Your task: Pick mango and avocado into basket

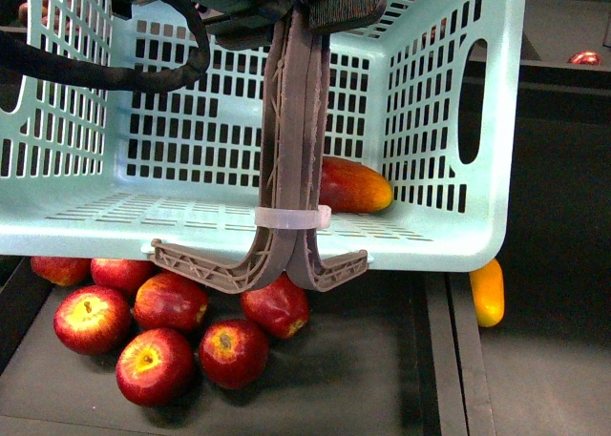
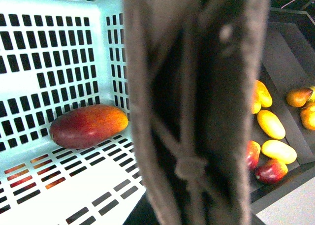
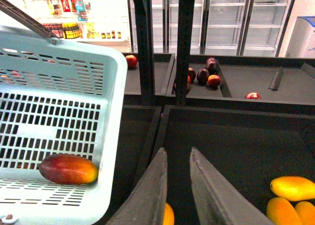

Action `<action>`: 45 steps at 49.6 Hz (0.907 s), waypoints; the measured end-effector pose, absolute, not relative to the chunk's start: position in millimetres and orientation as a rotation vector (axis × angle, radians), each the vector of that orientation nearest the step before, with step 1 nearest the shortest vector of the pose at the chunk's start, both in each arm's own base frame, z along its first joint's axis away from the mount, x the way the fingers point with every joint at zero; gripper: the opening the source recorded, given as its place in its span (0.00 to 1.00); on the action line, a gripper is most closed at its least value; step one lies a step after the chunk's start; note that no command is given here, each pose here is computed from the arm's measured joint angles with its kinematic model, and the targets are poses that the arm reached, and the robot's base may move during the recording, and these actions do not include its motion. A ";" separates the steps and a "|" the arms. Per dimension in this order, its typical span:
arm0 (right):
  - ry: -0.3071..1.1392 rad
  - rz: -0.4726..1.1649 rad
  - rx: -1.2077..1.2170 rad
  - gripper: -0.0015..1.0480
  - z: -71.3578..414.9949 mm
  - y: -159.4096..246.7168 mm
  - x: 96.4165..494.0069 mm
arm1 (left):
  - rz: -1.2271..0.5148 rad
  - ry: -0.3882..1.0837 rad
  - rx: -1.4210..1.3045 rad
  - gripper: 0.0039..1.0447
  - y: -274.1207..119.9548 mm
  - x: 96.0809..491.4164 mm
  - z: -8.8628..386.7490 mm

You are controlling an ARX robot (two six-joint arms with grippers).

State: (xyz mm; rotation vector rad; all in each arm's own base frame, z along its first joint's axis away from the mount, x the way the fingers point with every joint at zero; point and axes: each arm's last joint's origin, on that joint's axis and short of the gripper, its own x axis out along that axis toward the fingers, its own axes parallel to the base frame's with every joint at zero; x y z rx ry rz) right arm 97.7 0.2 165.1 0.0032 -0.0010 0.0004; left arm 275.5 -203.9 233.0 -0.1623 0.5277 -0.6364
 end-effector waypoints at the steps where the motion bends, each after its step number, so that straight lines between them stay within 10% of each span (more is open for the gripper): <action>1: -0.001 0.000 0.003 0.22 165.2 0.2 97.7 | -0.637 0.528 -0.162 0.05 -203.9 275.5 233.0; 20: 0.000 -0.003 0.004 0.94 165.1 0.1 97.6 | -0.655 0.531 -0.164 0.05 -204.6 275.1 233.3; 45: 0.002 0.000 0.004 0.93 164.8 0.2 97.6 | -0.636 0.526 -0.161 0.05 -204.2 275.5 233.4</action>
